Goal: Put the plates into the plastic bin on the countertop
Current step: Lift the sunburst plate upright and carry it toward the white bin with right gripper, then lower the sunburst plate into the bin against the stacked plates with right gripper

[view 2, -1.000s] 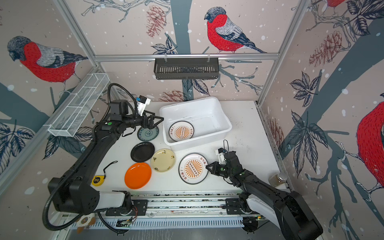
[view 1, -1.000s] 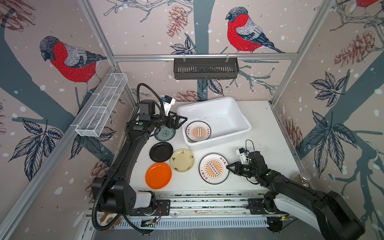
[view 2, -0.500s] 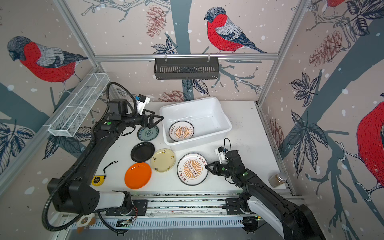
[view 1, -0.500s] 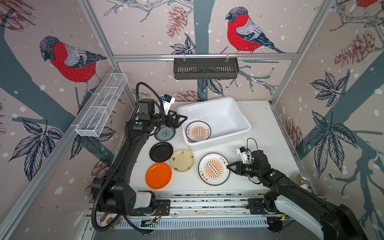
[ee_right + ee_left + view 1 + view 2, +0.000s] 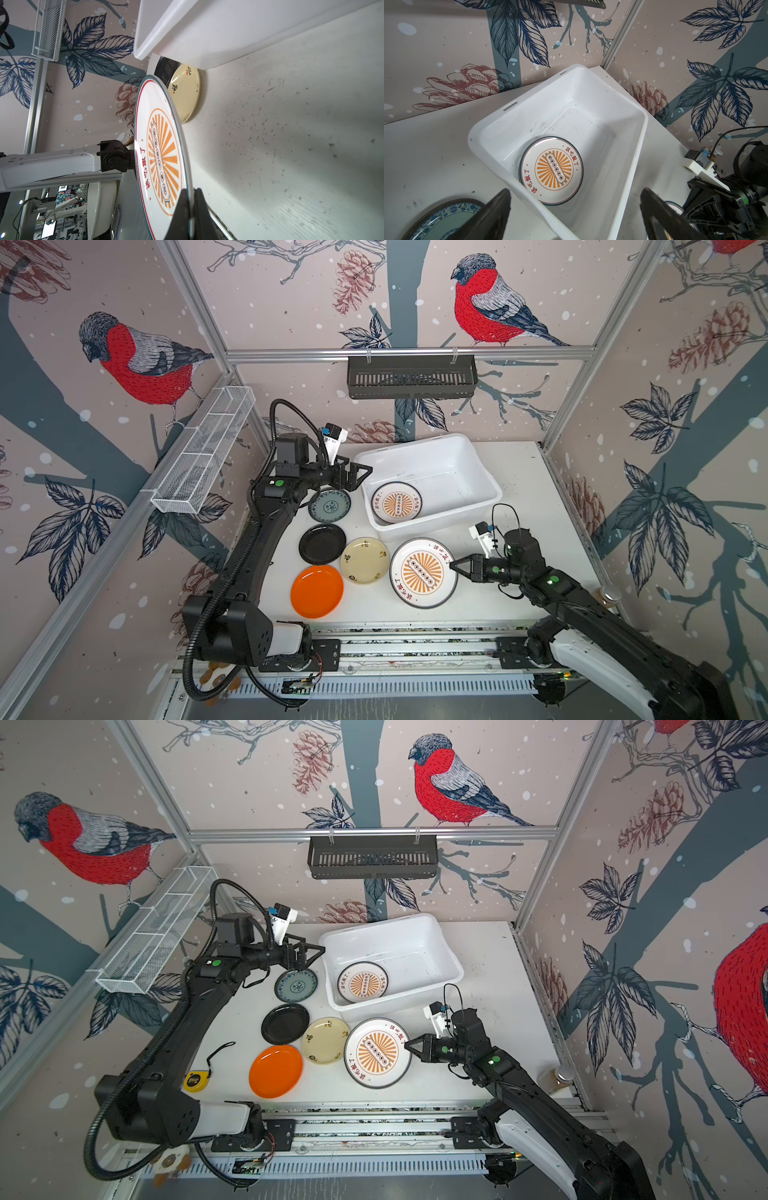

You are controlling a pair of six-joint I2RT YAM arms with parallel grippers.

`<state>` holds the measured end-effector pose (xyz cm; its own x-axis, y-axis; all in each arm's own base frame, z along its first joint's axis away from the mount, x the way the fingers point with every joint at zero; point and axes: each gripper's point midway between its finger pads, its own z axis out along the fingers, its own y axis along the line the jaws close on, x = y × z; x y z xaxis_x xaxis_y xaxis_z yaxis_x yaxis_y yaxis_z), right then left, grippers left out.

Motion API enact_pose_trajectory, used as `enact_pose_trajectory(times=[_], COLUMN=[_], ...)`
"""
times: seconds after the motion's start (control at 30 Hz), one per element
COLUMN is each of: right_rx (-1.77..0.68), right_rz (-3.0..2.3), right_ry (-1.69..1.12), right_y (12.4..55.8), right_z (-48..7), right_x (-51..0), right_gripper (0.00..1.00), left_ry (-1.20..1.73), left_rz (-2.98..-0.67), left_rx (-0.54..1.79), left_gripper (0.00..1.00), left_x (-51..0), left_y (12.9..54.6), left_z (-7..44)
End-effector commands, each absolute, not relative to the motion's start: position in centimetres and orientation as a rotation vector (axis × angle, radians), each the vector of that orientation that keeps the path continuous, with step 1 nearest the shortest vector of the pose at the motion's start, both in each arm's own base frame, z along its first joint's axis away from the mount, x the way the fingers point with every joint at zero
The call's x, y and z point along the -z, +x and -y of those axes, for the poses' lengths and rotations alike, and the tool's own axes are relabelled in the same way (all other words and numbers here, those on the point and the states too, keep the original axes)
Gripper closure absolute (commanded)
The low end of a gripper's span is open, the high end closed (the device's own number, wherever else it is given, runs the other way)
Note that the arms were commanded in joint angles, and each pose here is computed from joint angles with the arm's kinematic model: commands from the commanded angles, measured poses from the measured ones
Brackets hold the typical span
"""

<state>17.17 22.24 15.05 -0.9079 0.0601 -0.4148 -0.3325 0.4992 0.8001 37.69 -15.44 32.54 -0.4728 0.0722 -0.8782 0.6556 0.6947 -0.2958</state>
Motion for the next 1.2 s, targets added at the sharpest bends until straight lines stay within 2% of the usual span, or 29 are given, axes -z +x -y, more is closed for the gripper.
enact_pose_trajectory(times=[0.0, 0.23, 0.57, 0.93, 1.17], right_rx=[-1.396, -1.401, -1.389, -1.378, -1.328], right_rz=[-2.314, -2.263, -2.234, -2.193, -2.268], right_ry=[-0.287, -0.327, -0.379, -0.328, -0.243], right_y=[17.4, 19.4, 25.3, 35.3, 42.0], right_z=[-22.8, -24.0, -25.8, -24.9, -23.6], right_x=[-16.9, -20.3, -23.2, -25.0, -23.1], right_gripper=[0.99, 0.99, 0.99, 0.99, 0.99], left_ry=[0.552, 0.551, 0.514, 0.489, 0.514], left_rz=[-1.944, -1.956, -1.994, -1.933, -1.965], left_rx=[0.737, 0.691, 0.586, 0.49, 0.366], left_gripper=[0.04, 0.04, 0.04, 0.04, 0.04], left_x=[-33.3, -33.2, -33.2, -36.0, -35.7], left_y=[38.3, 38.3, 39.3, 41.5, 43.0], left_z=[15.1, 14.6, 13.3, 12.5, 11.4])
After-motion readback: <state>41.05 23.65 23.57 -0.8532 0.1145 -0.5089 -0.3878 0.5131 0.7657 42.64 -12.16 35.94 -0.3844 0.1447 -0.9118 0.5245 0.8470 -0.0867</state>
